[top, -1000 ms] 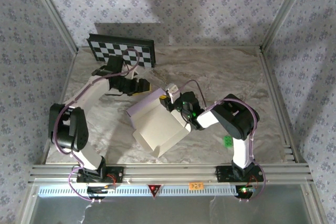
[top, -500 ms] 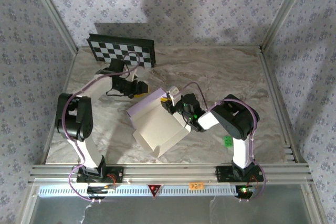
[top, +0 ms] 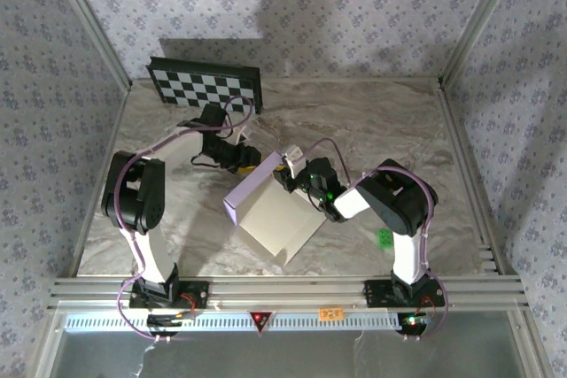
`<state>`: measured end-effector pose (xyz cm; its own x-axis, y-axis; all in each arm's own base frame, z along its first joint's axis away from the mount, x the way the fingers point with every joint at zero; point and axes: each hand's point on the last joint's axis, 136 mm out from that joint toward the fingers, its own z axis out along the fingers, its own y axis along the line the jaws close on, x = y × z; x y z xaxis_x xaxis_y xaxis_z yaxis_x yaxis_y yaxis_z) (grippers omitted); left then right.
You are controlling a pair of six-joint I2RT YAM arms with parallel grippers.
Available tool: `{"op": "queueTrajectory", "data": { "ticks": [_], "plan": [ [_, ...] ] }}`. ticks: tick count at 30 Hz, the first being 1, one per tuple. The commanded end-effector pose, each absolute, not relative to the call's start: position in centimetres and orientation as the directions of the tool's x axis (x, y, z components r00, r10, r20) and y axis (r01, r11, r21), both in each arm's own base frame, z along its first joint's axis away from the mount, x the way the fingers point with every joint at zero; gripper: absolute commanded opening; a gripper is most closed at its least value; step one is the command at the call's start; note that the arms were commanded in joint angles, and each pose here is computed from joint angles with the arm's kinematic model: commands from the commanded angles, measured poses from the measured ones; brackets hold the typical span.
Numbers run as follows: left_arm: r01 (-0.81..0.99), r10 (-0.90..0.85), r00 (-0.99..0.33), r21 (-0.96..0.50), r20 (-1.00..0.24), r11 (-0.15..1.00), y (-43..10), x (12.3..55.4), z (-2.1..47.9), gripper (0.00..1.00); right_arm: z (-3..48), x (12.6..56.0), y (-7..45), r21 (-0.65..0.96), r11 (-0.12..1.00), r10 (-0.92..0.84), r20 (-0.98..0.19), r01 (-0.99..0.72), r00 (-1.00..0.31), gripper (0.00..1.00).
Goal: Fold the paper box
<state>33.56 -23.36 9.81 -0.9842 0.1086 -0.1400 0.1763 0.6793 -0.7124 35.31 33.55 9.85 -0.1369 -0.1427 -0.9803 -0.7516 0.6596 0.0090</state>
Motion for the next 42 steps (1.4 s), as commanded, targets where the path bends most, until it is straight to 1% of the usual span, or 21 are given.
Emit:
{"op": "queueTrajectory", "data": {
  "ticks": [1,5,11,20,25,27,28,32,34,42],
  "plan": [
    [0.178,0.115,-0.984,-0.702,-0.136,0.689,-23.4,32.9,9.8,0.43,12.2,35.7,33.7,-0.012,0.657,-0.101,-0.992,-0.754,-0.071,0.27],
    [0.172,0.108,-0.985,-0.693,-0.135,0.700,-23.1,32.9,9.6,0.43,12.5,35.5,33.5,-0.012,0.656,-0.094,-0.993,-0.754,-0.065,0.31],
    [0.172,0.107,-0.985,-0.694,-0.136,0.700,-23.2,33.0,9.7,0.43,12.9,35.4,33.5,-0.007,0.650,-0.077,-0.995,-0.760,-0.057,0.31],
    [0.166,0.110,-0.986,-0.691,-0.125,0.704,-23.2,32.9,9.5,0.43,13.4,35.4,33.6,0.002,0.641,-0.057,-0.997,-0.767,-0.051,0.26],
    [0.180,0.131,-0.984,-0.695,-0.123,0.696,-23.8,32.4,9.6,0.43,13.3,36.1,33.6,0.013,0.665,-0.049,-0.997,-0.747,-0.061,0.21],
    [0.191,0.149,-0.981,-0.699,-0.122,0.690,-24.2,32.0,9.7,0.42,13.2,36.3,33.8,0.015,0.675,-0.056,-0.996,-0.738,-0.071,0.12],
    [0.196,0.158,-0.980,-0.700,-0.119,0.687,-24.4,31.8,9.6,0.42,13.3,36.4,33.9,0.014,0.678,-0.059,-0.996,-0.735,-0.074,0.10],
    [0.208,0.183,-0.977,-0.704,-0.112,0.679,-25.0,30.9,9.5,0.41,13.3,36.9,34.1,0.007,0.701,-0.066,-0.995,-0.713,-0.075,0.05],
    [0.207,0.189,-0.976,-0.705,-0.105,0.678,-25.1,30.4,9.3,0.41,13.0,37.1,34.0,0.000,0.722,-0.080,-0.993,-0.692,-0.083,0.01],
    [0.208,0.205,-0.974,-0.722,-0.093,0.660,-25.6,29.3,9.2,0.40,12.3,37.9,33.5,-0.096,0.830,-0.171,-0.981,-0.550,-0.087,0.00]
  ]
}}
